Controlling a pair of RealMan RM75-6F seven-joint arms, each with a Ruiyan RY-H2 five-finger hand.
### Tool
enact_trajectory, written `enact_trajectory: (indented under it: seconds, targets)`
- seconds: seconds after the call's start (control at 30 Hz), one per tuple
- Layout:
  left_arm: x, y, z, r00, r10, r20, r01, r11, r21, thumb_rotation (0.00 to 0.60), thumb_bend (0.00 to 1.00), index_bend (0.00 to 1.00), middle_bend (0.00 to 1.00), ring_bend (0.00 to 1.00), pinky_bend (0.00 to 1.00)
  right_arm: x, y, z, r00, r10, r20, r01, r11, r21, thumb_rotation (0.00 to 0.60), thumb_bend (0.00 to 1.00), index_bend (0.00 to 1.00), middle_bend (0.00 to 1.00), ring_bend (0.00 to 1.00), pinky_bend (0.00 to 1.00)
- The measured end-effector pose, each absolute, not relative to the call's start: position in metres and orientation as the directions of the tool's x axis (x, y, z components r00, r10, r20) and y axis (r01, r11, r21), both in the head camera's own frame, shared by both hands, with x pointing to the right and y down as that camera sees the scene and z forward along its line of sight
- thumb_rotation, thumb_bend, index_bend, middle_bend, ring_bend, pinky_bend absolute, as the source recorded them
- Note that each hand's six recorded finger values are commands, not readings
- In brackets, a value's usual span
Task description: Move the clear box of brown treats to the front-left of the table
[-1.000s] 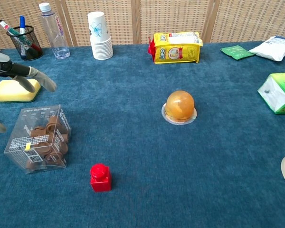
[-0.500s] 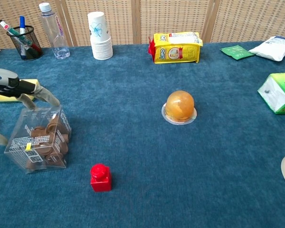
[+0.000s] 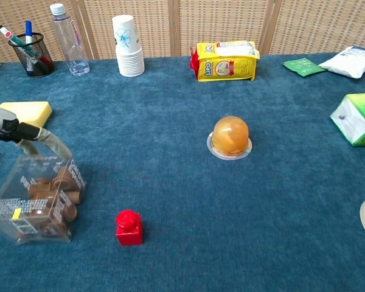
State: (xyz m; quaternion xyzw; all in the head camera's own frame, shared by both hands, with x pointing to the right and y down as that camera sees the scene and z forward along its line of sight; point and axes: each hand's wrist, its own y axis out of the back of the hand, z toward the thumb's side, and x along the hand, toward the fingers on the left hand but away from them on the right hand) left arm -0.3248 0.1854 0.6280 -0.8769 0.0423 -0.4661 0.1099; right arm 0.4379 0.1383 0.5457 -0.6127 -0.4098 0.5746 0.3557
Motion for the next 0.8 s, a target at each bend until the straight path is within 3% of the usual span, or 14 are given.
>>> enact_trajectory:
  seconds: [0.6, 0.8]
  targets:
    - [-0.323, 0.218, 0.613, 0.6, -0.084, 0.795, 0.081, -0.983, -0.165, 0.569, 0.16, 0.17, 0.14, 0.01, 0.16, 0.437, 0.139, 0.543, 0.007, 0.913, -0.407, 0.1, -0.406, -0.909, 0.6, 0.01, 0.13, 0.2, 0.09, 0.15]
    - [-0.327, 0.206, 0.611, 0.598, -0.141, 0.789, 0.048, -0.976, -0.211, 0.55, 0.16, 0.17, 0.12, 0.0, 0.13, 0.437, 0.136, 0.544, 0.009, 0.915, -0.404, 0.103, -0.403, -0.91, 0.6, 0.01, 0.13, 0.2, 0.09, 0.15]
